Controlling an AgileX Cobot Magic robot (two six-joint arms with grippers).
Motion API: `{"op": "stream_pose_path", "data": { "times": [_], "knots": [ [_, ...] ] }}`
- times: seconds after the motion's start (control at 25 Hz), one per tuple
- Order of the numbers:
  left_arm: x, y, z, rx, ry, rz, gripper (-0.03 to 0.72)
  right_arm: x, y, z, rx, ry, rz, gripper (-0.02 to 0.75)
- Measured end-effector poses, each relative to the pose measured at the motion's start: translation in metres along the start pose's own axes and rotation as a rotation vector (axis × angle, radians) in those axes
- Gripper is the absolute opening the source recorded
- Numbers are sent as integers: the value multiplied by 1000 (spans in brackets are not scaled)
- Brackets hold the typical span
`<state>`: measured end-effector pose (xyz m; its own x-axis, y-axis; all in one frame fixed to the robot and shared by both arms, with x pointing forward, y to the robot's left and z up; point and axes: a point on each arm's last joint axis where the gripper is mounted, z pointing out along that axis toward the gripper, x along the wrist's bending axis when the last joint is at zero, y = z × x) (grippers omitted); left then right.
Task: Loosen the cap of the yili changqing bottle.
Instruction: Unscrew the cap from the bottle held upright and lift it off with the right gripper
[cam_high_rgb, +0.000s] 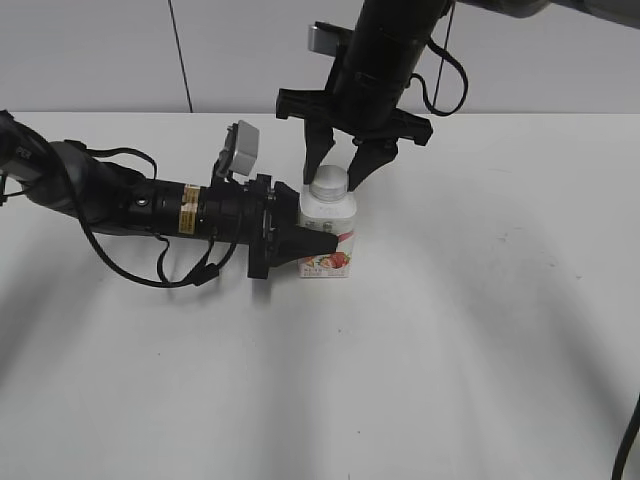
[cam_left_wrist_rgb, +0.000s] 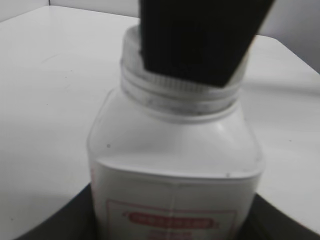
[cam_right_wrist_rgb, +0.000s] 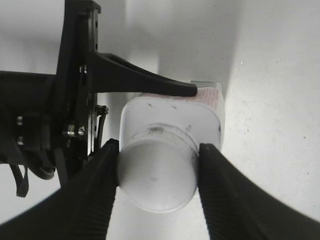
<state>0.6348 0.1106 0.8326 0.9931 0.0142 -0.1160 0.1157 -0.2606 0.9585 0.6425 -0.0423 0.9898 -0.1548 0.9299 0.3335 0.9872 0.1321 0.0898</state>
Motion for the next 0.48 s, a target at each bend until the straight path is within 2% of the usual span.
{"op": "stream_pose_path", "data": {
  "times": [0.24, 0.48],
  "knots": [
    [0, 0, 0, 0, 0, 0, 370, 0, 0, 0, 0, 1, -56, 395],
    [0, 0, 0, 1, -1, 0, 370, 1, 0, 0, 1, 7, -284, 395]
  ]
}}
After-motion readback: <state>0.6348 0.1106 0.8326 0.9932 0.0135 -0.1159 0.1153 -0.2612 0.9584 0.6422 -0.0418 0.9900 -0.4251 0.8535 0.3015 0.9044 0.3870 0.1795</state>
